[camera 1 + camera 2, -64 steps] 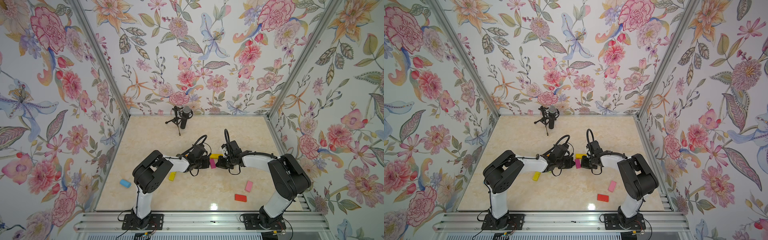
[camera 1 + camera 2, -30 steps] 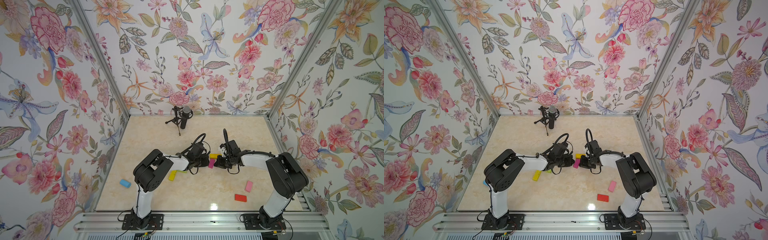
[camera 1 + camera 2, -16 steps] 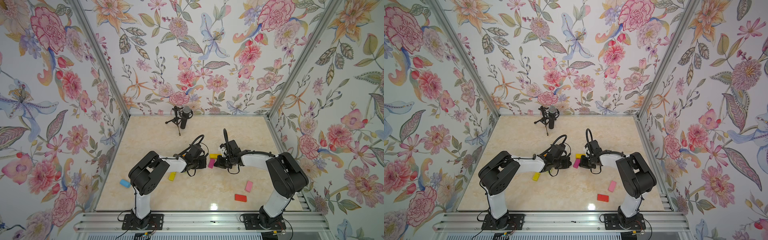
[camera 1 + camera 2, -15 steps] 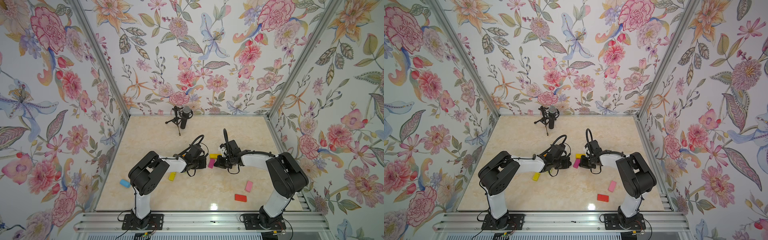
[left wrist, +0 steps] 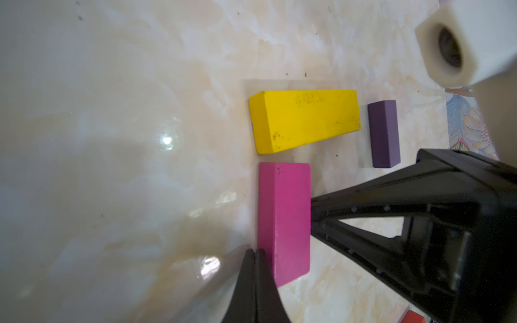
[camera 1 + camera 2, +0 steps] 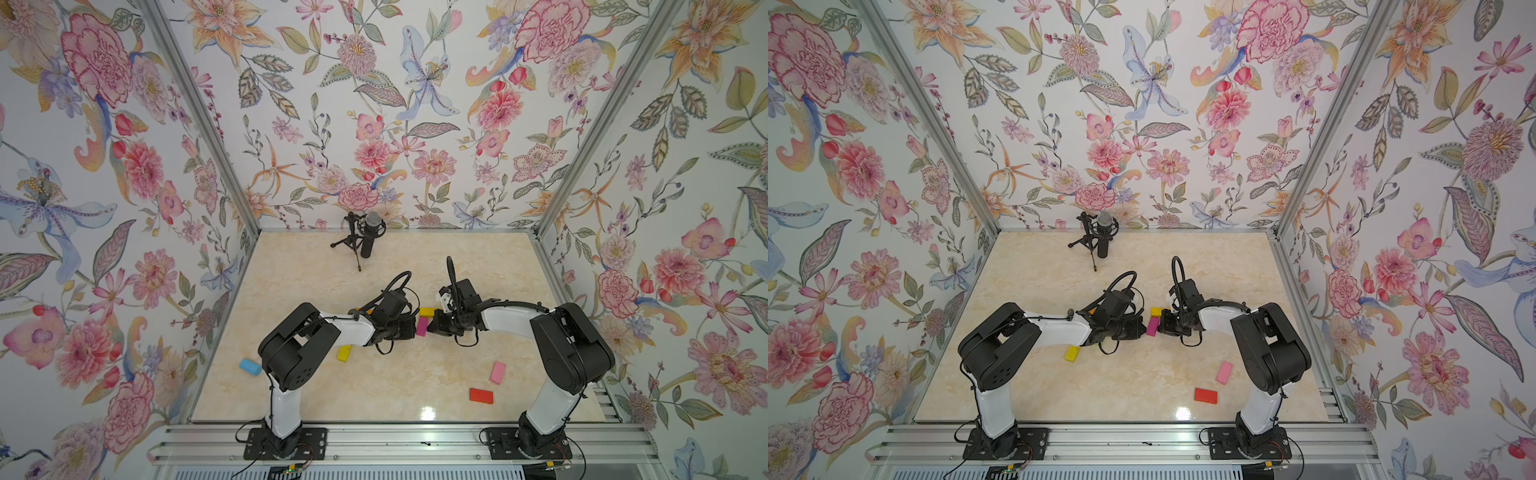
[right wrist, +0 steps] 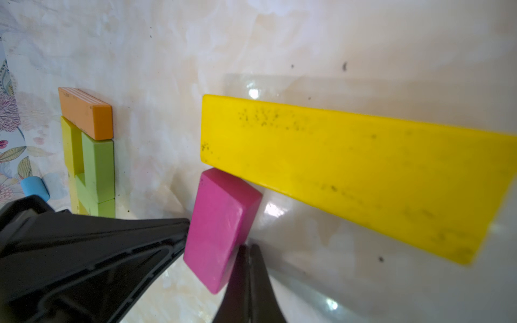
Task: Assemble the letter p with building blocks
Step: Assemble the building block at the center of the board.
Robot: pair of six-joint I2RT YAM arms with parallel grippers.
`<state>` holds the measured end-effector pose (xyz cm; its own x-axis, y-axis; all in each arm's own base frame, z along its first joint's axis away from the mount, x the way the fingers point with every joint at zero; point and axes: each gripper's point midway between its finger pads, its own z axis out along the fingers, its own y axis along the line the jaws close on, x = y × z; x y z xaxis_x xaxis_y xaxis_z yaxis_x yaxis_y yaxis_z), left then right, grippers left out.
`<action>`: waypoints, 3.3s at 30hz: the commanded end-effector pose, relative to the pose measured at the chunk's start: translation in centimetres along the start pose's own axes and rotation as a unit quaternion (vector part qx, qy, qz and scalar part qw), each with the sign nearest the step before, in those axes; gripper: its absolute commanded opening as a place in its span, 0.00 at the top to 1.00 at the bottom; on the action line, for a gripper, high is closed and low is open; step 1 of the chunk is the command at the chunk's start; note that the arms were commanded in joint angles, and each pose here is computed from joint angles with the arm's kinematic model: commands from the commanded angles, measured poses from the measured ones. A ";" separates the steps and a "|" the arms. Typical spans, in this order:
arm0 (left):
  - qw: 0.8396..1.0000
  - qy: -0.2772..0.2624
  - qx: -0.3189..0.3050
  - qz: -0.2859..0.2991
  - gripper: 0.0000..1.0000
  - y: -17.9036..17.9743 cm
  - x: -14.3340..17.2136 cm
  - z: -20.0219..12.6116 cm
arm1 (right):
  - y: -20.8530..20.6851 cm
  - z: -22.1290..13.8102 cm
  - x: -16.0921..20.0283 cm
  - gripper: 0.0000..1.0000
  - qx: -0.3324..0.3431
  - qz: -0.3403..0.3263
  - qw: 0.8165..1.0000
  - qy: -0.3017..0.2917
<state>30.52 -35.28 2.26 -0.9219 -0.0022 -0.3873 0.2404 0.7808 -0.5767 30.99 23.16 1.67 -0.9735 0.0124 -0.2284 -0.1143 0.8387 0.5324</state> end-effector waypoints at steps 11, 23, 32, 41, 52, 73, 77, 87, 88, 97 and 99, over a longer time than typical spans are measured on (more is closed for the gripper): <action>1.000 0.001 -0.006 0.007 1.00 -0.2 -0.4 0.7 | -2.0 0.8 2.0 1.00 0.037 0.012 0.999 0.029; 1.000 0.003 -0.001 0.005 1.00 0.1 -0.8 1.3 | -2.5 0.8 2.3 1.00 0.043 0.015 0.999 0.029; 1.000 0.007 0.002 0.004 1.00 0.1 -0.5 1.6 | -2.7 0.9 2.5 1.00 0.043 0.016 0.998 0.033; 1.000 0.007 0.004 0.004 1.00 -0.2 -0.5 1.6 | -3.0 0.9 2.7 1.00 0.045 0.018 0.998 0.035; 1.000 0.009 0.008 0.006 1.00 -0.6 -0.6 2.1 | -3.3 1.0 3.0 1.00 0.047 0.019 0.998 0.039; 0.993 -0.056 -0.102 0.015 1.00 2.6 -3.6 -4.4 | -2.9 -1.6 2.1 1.00 0.044 0.020 0.999 0.004; 0.993 -0.081 -0.084 0.030 1.00 0.6 -4.9 -6.3 | -1.9 -4.4 1.7 1.00 0.043 0.005 0.999 -0.024; 0.987 -0.106 0.024 0.118 1.00 -11.1 -8.0 -7.3 | -5.6 -13.9 -2.1 1.00 0.095 0.043 0.986 -0.128; 0.987 -0.098 0.034 0.122 1.00 -11.7 -8.1 -6.5 | -6.6 -14.0 -2.1 1.00 0.098 0.054 0.986 -0.125; 0.987 -0.028 0.097 0.122 1.00 -14.4 -6.5 0.8 | -11.6 -13.7 -1.9 1.00 0.136 0.096 0.980 -0.108; 0.987 -0.022 0.093 0.127 1.00 -14.5 -6.3 1.7 | -12.0 -13.6 -1.9 1.00 0.138 0.100 0.980 -0.107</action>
<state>34.12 -45.68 10.91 -0.8200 0.1206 -0.5595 0.4789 0.6800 -0.5552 32.40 6.17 7.80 -0.8878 0.3002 -0.3488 0.1608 0.9125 0.3762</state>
